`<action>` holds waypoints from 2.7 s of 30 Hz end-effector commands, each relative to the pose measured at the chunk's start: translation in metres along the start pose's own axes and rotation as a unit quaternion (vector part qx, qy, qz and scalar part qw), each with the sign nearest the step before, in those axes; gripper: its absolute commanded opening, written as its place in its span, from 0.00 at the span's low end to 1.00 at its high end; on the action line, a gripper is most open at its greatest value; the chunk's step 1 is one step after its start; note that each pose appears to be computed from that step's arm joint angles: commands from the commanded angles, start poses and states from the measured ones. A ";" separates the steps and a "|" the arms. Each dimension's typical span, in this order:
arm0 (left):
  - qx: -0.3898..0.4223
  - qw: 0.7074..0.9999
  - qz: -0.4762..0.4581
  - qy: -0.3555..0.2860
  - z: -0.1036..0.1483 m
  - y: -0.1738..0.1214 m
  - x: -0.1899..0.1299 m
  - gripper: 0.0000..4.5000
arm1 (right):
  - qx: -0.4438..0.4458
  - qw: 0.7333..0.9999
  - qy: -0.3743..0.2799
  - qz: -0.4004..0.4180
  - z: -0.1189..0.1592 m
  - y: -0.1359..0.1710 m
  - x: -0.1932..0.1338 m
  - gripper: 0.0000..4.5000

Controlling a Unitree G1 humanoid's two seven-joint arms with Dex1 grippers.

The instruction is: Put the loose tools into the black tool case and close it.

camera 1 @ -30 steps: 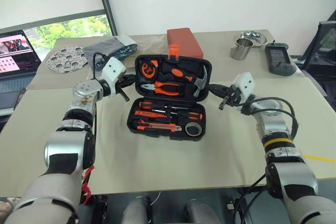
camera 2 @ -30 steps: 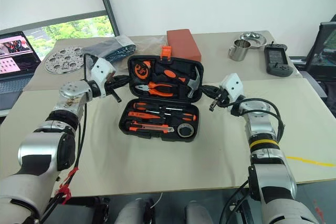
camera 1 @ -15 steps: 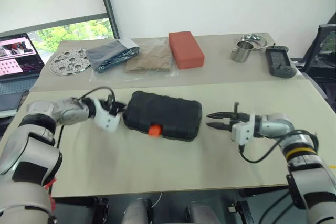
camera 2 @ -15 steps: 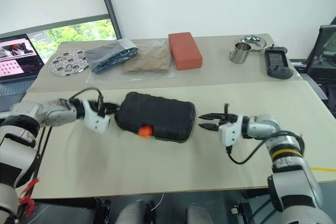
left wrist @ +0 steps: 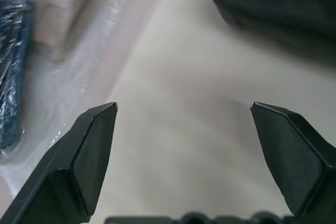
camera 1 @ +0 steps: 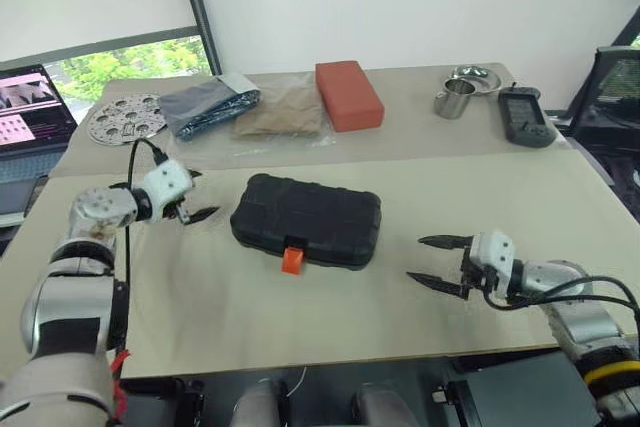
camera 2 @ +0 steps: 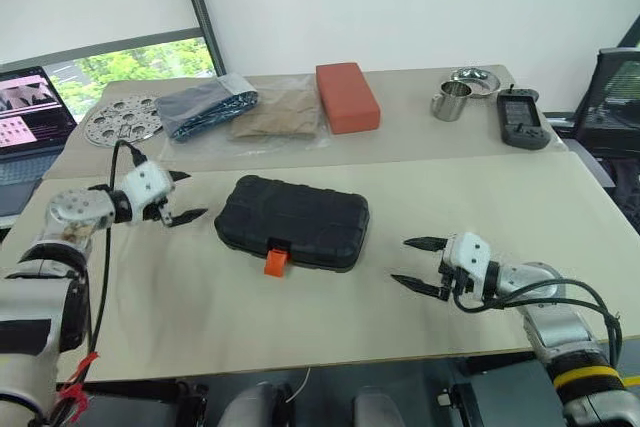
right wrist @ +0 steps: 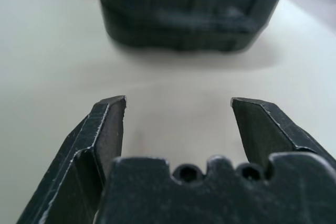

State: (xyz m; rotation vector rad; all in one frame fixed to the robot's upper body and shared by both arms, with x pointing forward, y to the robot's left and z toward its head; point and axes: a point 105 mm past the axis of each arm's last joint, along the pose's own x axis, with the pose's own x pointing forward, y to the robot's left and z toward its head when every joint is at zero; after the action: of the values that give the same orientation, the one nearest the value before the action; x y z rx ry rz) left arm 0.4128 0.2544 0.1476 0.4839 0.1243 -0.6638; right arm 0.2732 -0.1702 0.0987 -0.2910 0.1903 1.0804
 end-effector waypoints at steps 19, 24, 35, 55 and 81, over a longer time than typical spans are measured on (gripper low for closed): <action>-0.175 0.984 -0.028 -0.027 0.053 -0.054 0.098 1.00 | 0.144 0.988 0.037 -0.034 0.009 0.038 0.087 0.00; -0.154 0.985 -0.074 0.021 0.037 -0.069 0.097 1.00 | 0.137 0.986 0.024 -0.092 0.012 0.017 0.088 0.00; -0.245 0.945 -0.205 0.063 0.012 -0.090 0.069 1.00 | 0.112 0.963 -0.003 -0.244 0.014 -0.053 0.069 0.00; -0.105 0.952 -0.269 -0.104 0.086 -0.078 0.060 1.00 | 0.098 0.972 -0.001 -0.215 0.036 -0.011 0.053 0.39; 0.028 0.914 -0.405 0.022 0.028 -0.133 0.054 1.00 | 0.156 0.963 0.038 -0.218 0.050 0.024 0.091 0.45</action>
State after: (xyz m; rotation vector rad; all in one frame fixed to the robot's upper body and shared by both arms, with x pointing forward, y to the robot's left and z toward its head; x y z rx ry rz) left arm 0.3782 0.1151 0.1329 0.4841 0.2404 -1.4656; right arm 0.2946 -0.0705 0.1060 -0.0807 0.3798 0.5807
